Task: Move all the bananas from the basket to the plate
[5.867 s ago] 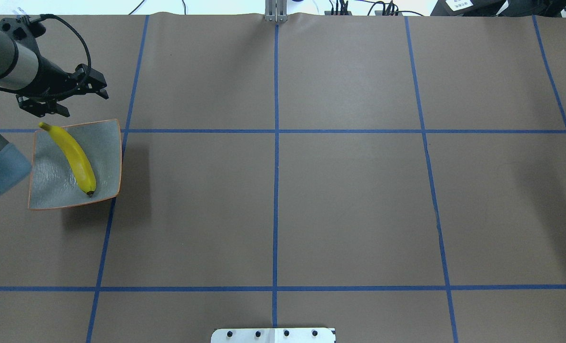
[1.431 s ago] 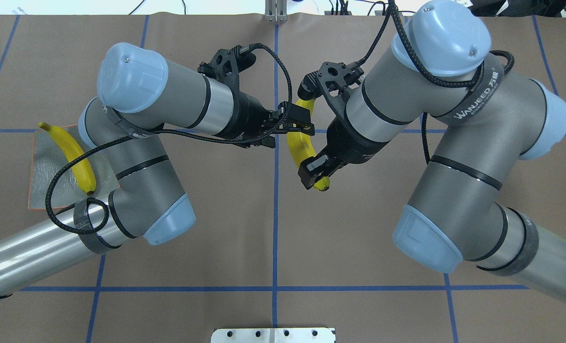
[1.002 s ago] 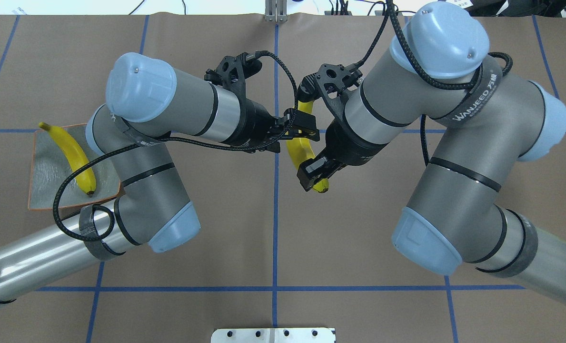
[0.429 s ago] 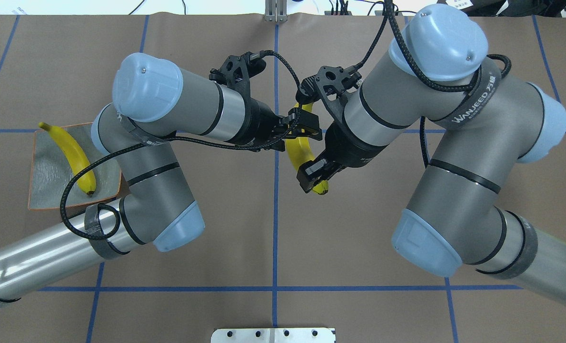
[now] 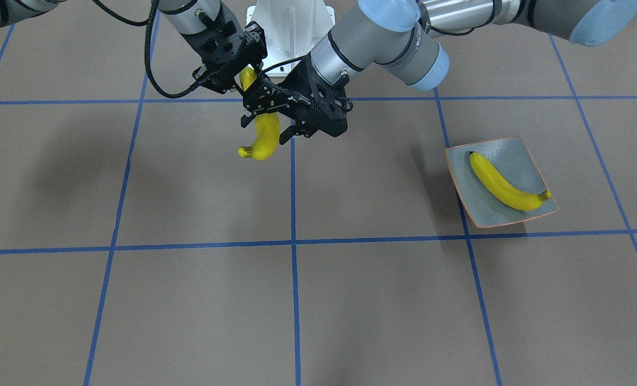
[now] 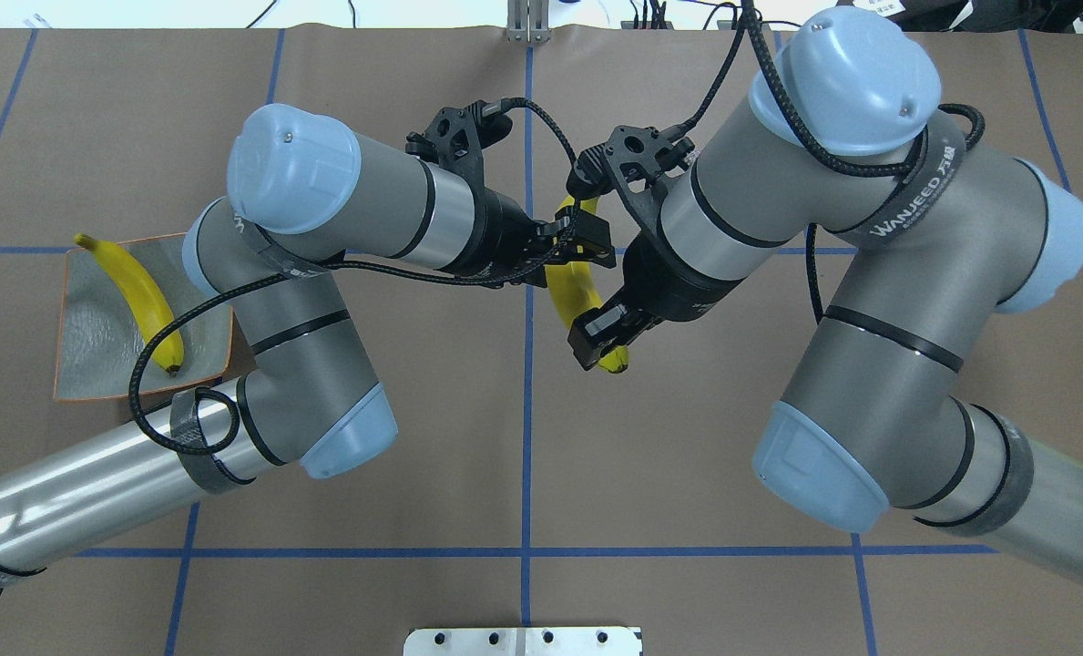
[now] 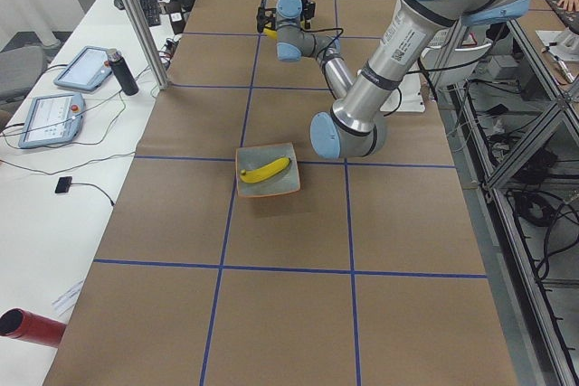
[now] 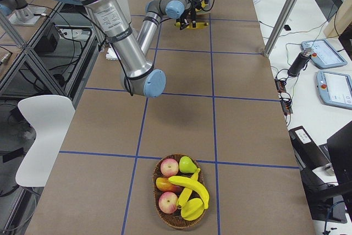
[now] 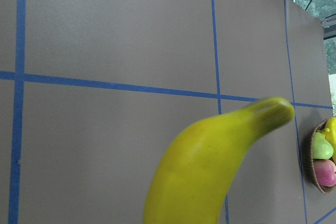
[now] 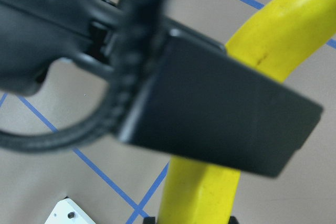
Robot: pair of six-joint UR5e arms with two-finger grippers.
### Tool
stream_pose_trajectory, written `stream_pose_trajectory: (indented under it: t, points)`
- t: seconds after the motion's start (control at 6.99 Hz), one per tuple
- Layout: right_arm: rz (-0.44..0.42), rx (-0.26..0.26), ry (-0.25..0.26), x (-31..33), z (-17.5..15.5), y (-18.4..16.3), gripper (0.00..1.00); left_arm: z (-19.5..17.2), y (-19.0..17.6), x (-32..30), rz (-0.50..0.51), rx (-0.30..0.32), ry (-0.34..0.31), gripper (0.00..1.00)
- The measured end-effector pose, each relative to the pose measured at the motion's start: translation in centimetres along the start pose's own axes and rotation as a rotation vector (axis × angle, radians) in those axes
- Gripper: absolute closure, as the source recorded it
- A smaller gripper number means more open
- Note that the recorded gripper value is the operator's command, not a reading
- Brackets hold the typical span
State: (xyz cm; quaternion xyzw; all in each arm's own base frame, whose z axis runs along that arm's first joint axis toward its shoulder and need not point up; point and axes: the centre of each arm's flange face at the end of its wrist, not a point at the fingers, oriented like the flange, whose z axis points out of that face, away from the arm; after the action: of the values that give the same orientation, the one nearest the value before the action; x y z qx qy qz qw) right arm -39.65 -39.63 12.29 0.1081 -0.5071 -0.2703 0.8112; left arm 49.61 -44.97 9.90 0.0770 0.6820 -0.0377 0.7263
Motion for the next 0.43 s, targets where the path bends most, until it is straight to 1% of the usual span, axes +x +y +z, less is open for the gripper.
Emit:
stream_pose_trajectory:
  t: [0.14,0.29,0.43]
  points:
    - [0.000,0.000,0.000,0.04,0.01,0.03,1.00,0.10,0.09,-0.01,0.000,-0.002,-0.001,0.44]
    - [0.001,0.000,0.001,0.08,0.04,0.05,1.00,0.19,0.20,-0.03,-0.001,-0.004,-0.001,0.66]
    - [0.001,-0.001,0.002,0.11,0.06,0.06,1.00,0.25,0.23,-0.09,-0.002,-0.005,-0.002,1.00]
